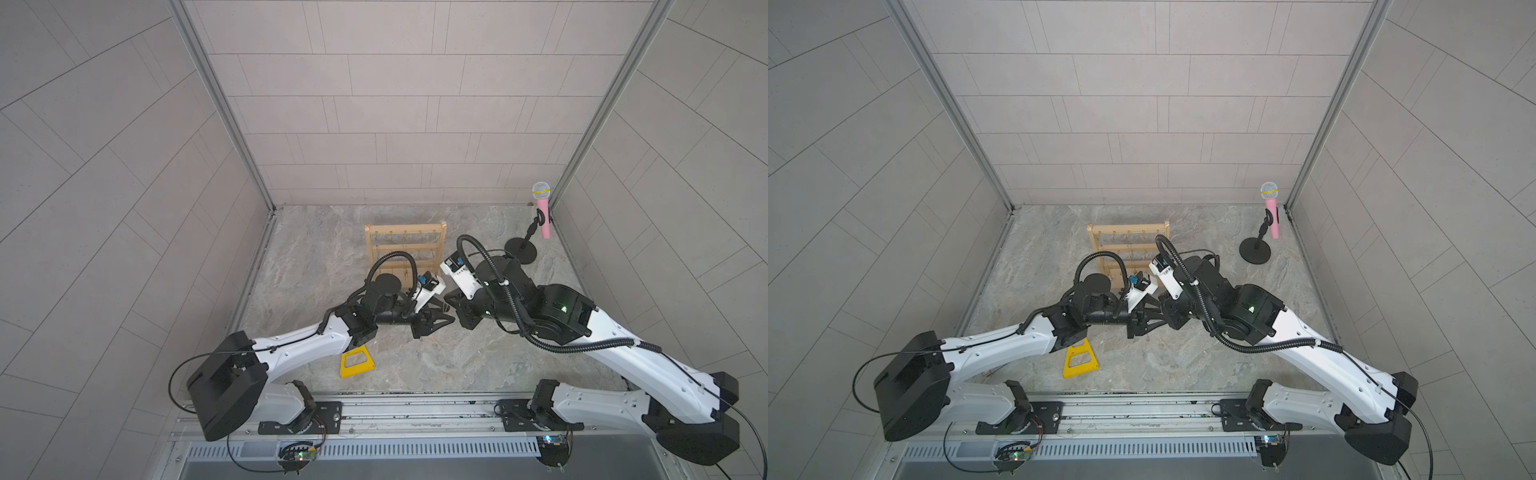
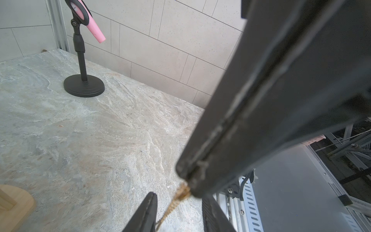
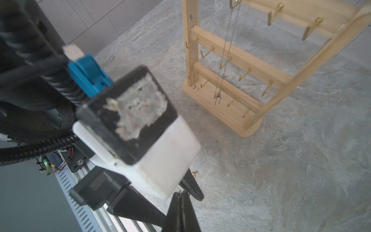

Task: Hang the necklace on the jewelry display stand
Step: Pick up the necklace from the center of the board.

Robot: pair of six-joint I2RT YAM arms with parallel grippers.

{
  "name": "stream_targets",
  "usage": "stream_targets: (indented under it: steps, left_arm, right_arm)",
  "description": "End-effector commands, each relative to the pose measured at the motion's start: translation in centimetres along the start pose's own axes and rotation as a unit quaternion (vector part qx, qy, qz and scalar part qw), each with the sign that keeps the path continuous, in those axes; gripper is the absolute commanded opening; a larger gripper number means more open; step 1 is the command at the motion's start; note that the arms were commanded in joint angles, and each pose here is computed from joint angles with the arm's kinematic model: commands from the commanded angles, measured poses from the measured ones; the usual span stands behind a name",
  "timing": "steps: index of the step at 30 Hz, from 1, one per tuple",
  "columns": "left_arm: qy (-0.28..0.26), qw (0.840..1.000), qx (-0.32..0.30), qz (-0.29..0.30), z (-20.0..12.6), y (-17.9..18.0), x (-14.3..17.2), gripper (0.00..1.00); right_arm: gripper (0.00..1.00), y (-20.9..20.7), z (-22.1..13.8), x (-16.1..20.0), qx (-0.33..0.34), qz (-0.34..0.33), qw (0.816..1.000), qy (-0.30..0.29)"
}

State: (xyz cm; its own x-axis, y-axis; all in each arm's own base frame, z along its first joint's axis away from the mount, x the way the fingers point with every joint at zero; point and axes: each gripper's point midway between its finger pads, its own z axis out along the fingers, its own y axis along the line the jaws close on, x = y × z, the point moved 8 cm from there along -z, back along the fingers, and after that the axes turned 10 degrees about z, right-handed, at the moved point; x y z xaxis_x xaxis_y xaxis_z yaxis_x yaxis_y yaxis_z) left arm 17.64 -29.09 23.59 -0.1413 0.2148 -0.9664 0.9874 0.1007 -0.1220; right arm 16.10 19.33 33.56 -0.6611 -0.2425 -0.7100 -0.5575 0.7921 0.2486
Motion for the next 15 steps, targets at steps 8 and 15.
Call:
stream_targets:
  steps: [8, 15]
  left_arm:
    - [-0.012, 1.0, 0.019, 0.016, -0.02, -0.14, -0.01, 0.36]
    - [-0.013, 1.0, 0.021, 0.014, -0.06, -0.25, 0.24, 0.34]
  right_arm:
    - [0.06, 0.16, -0.93, -1.02, 0.008, -0.015, 1.0, -0.017]
    - [0.06, 0.07, -0.92, -1.25, 0.017, -0.02, 0.999, -0.018]
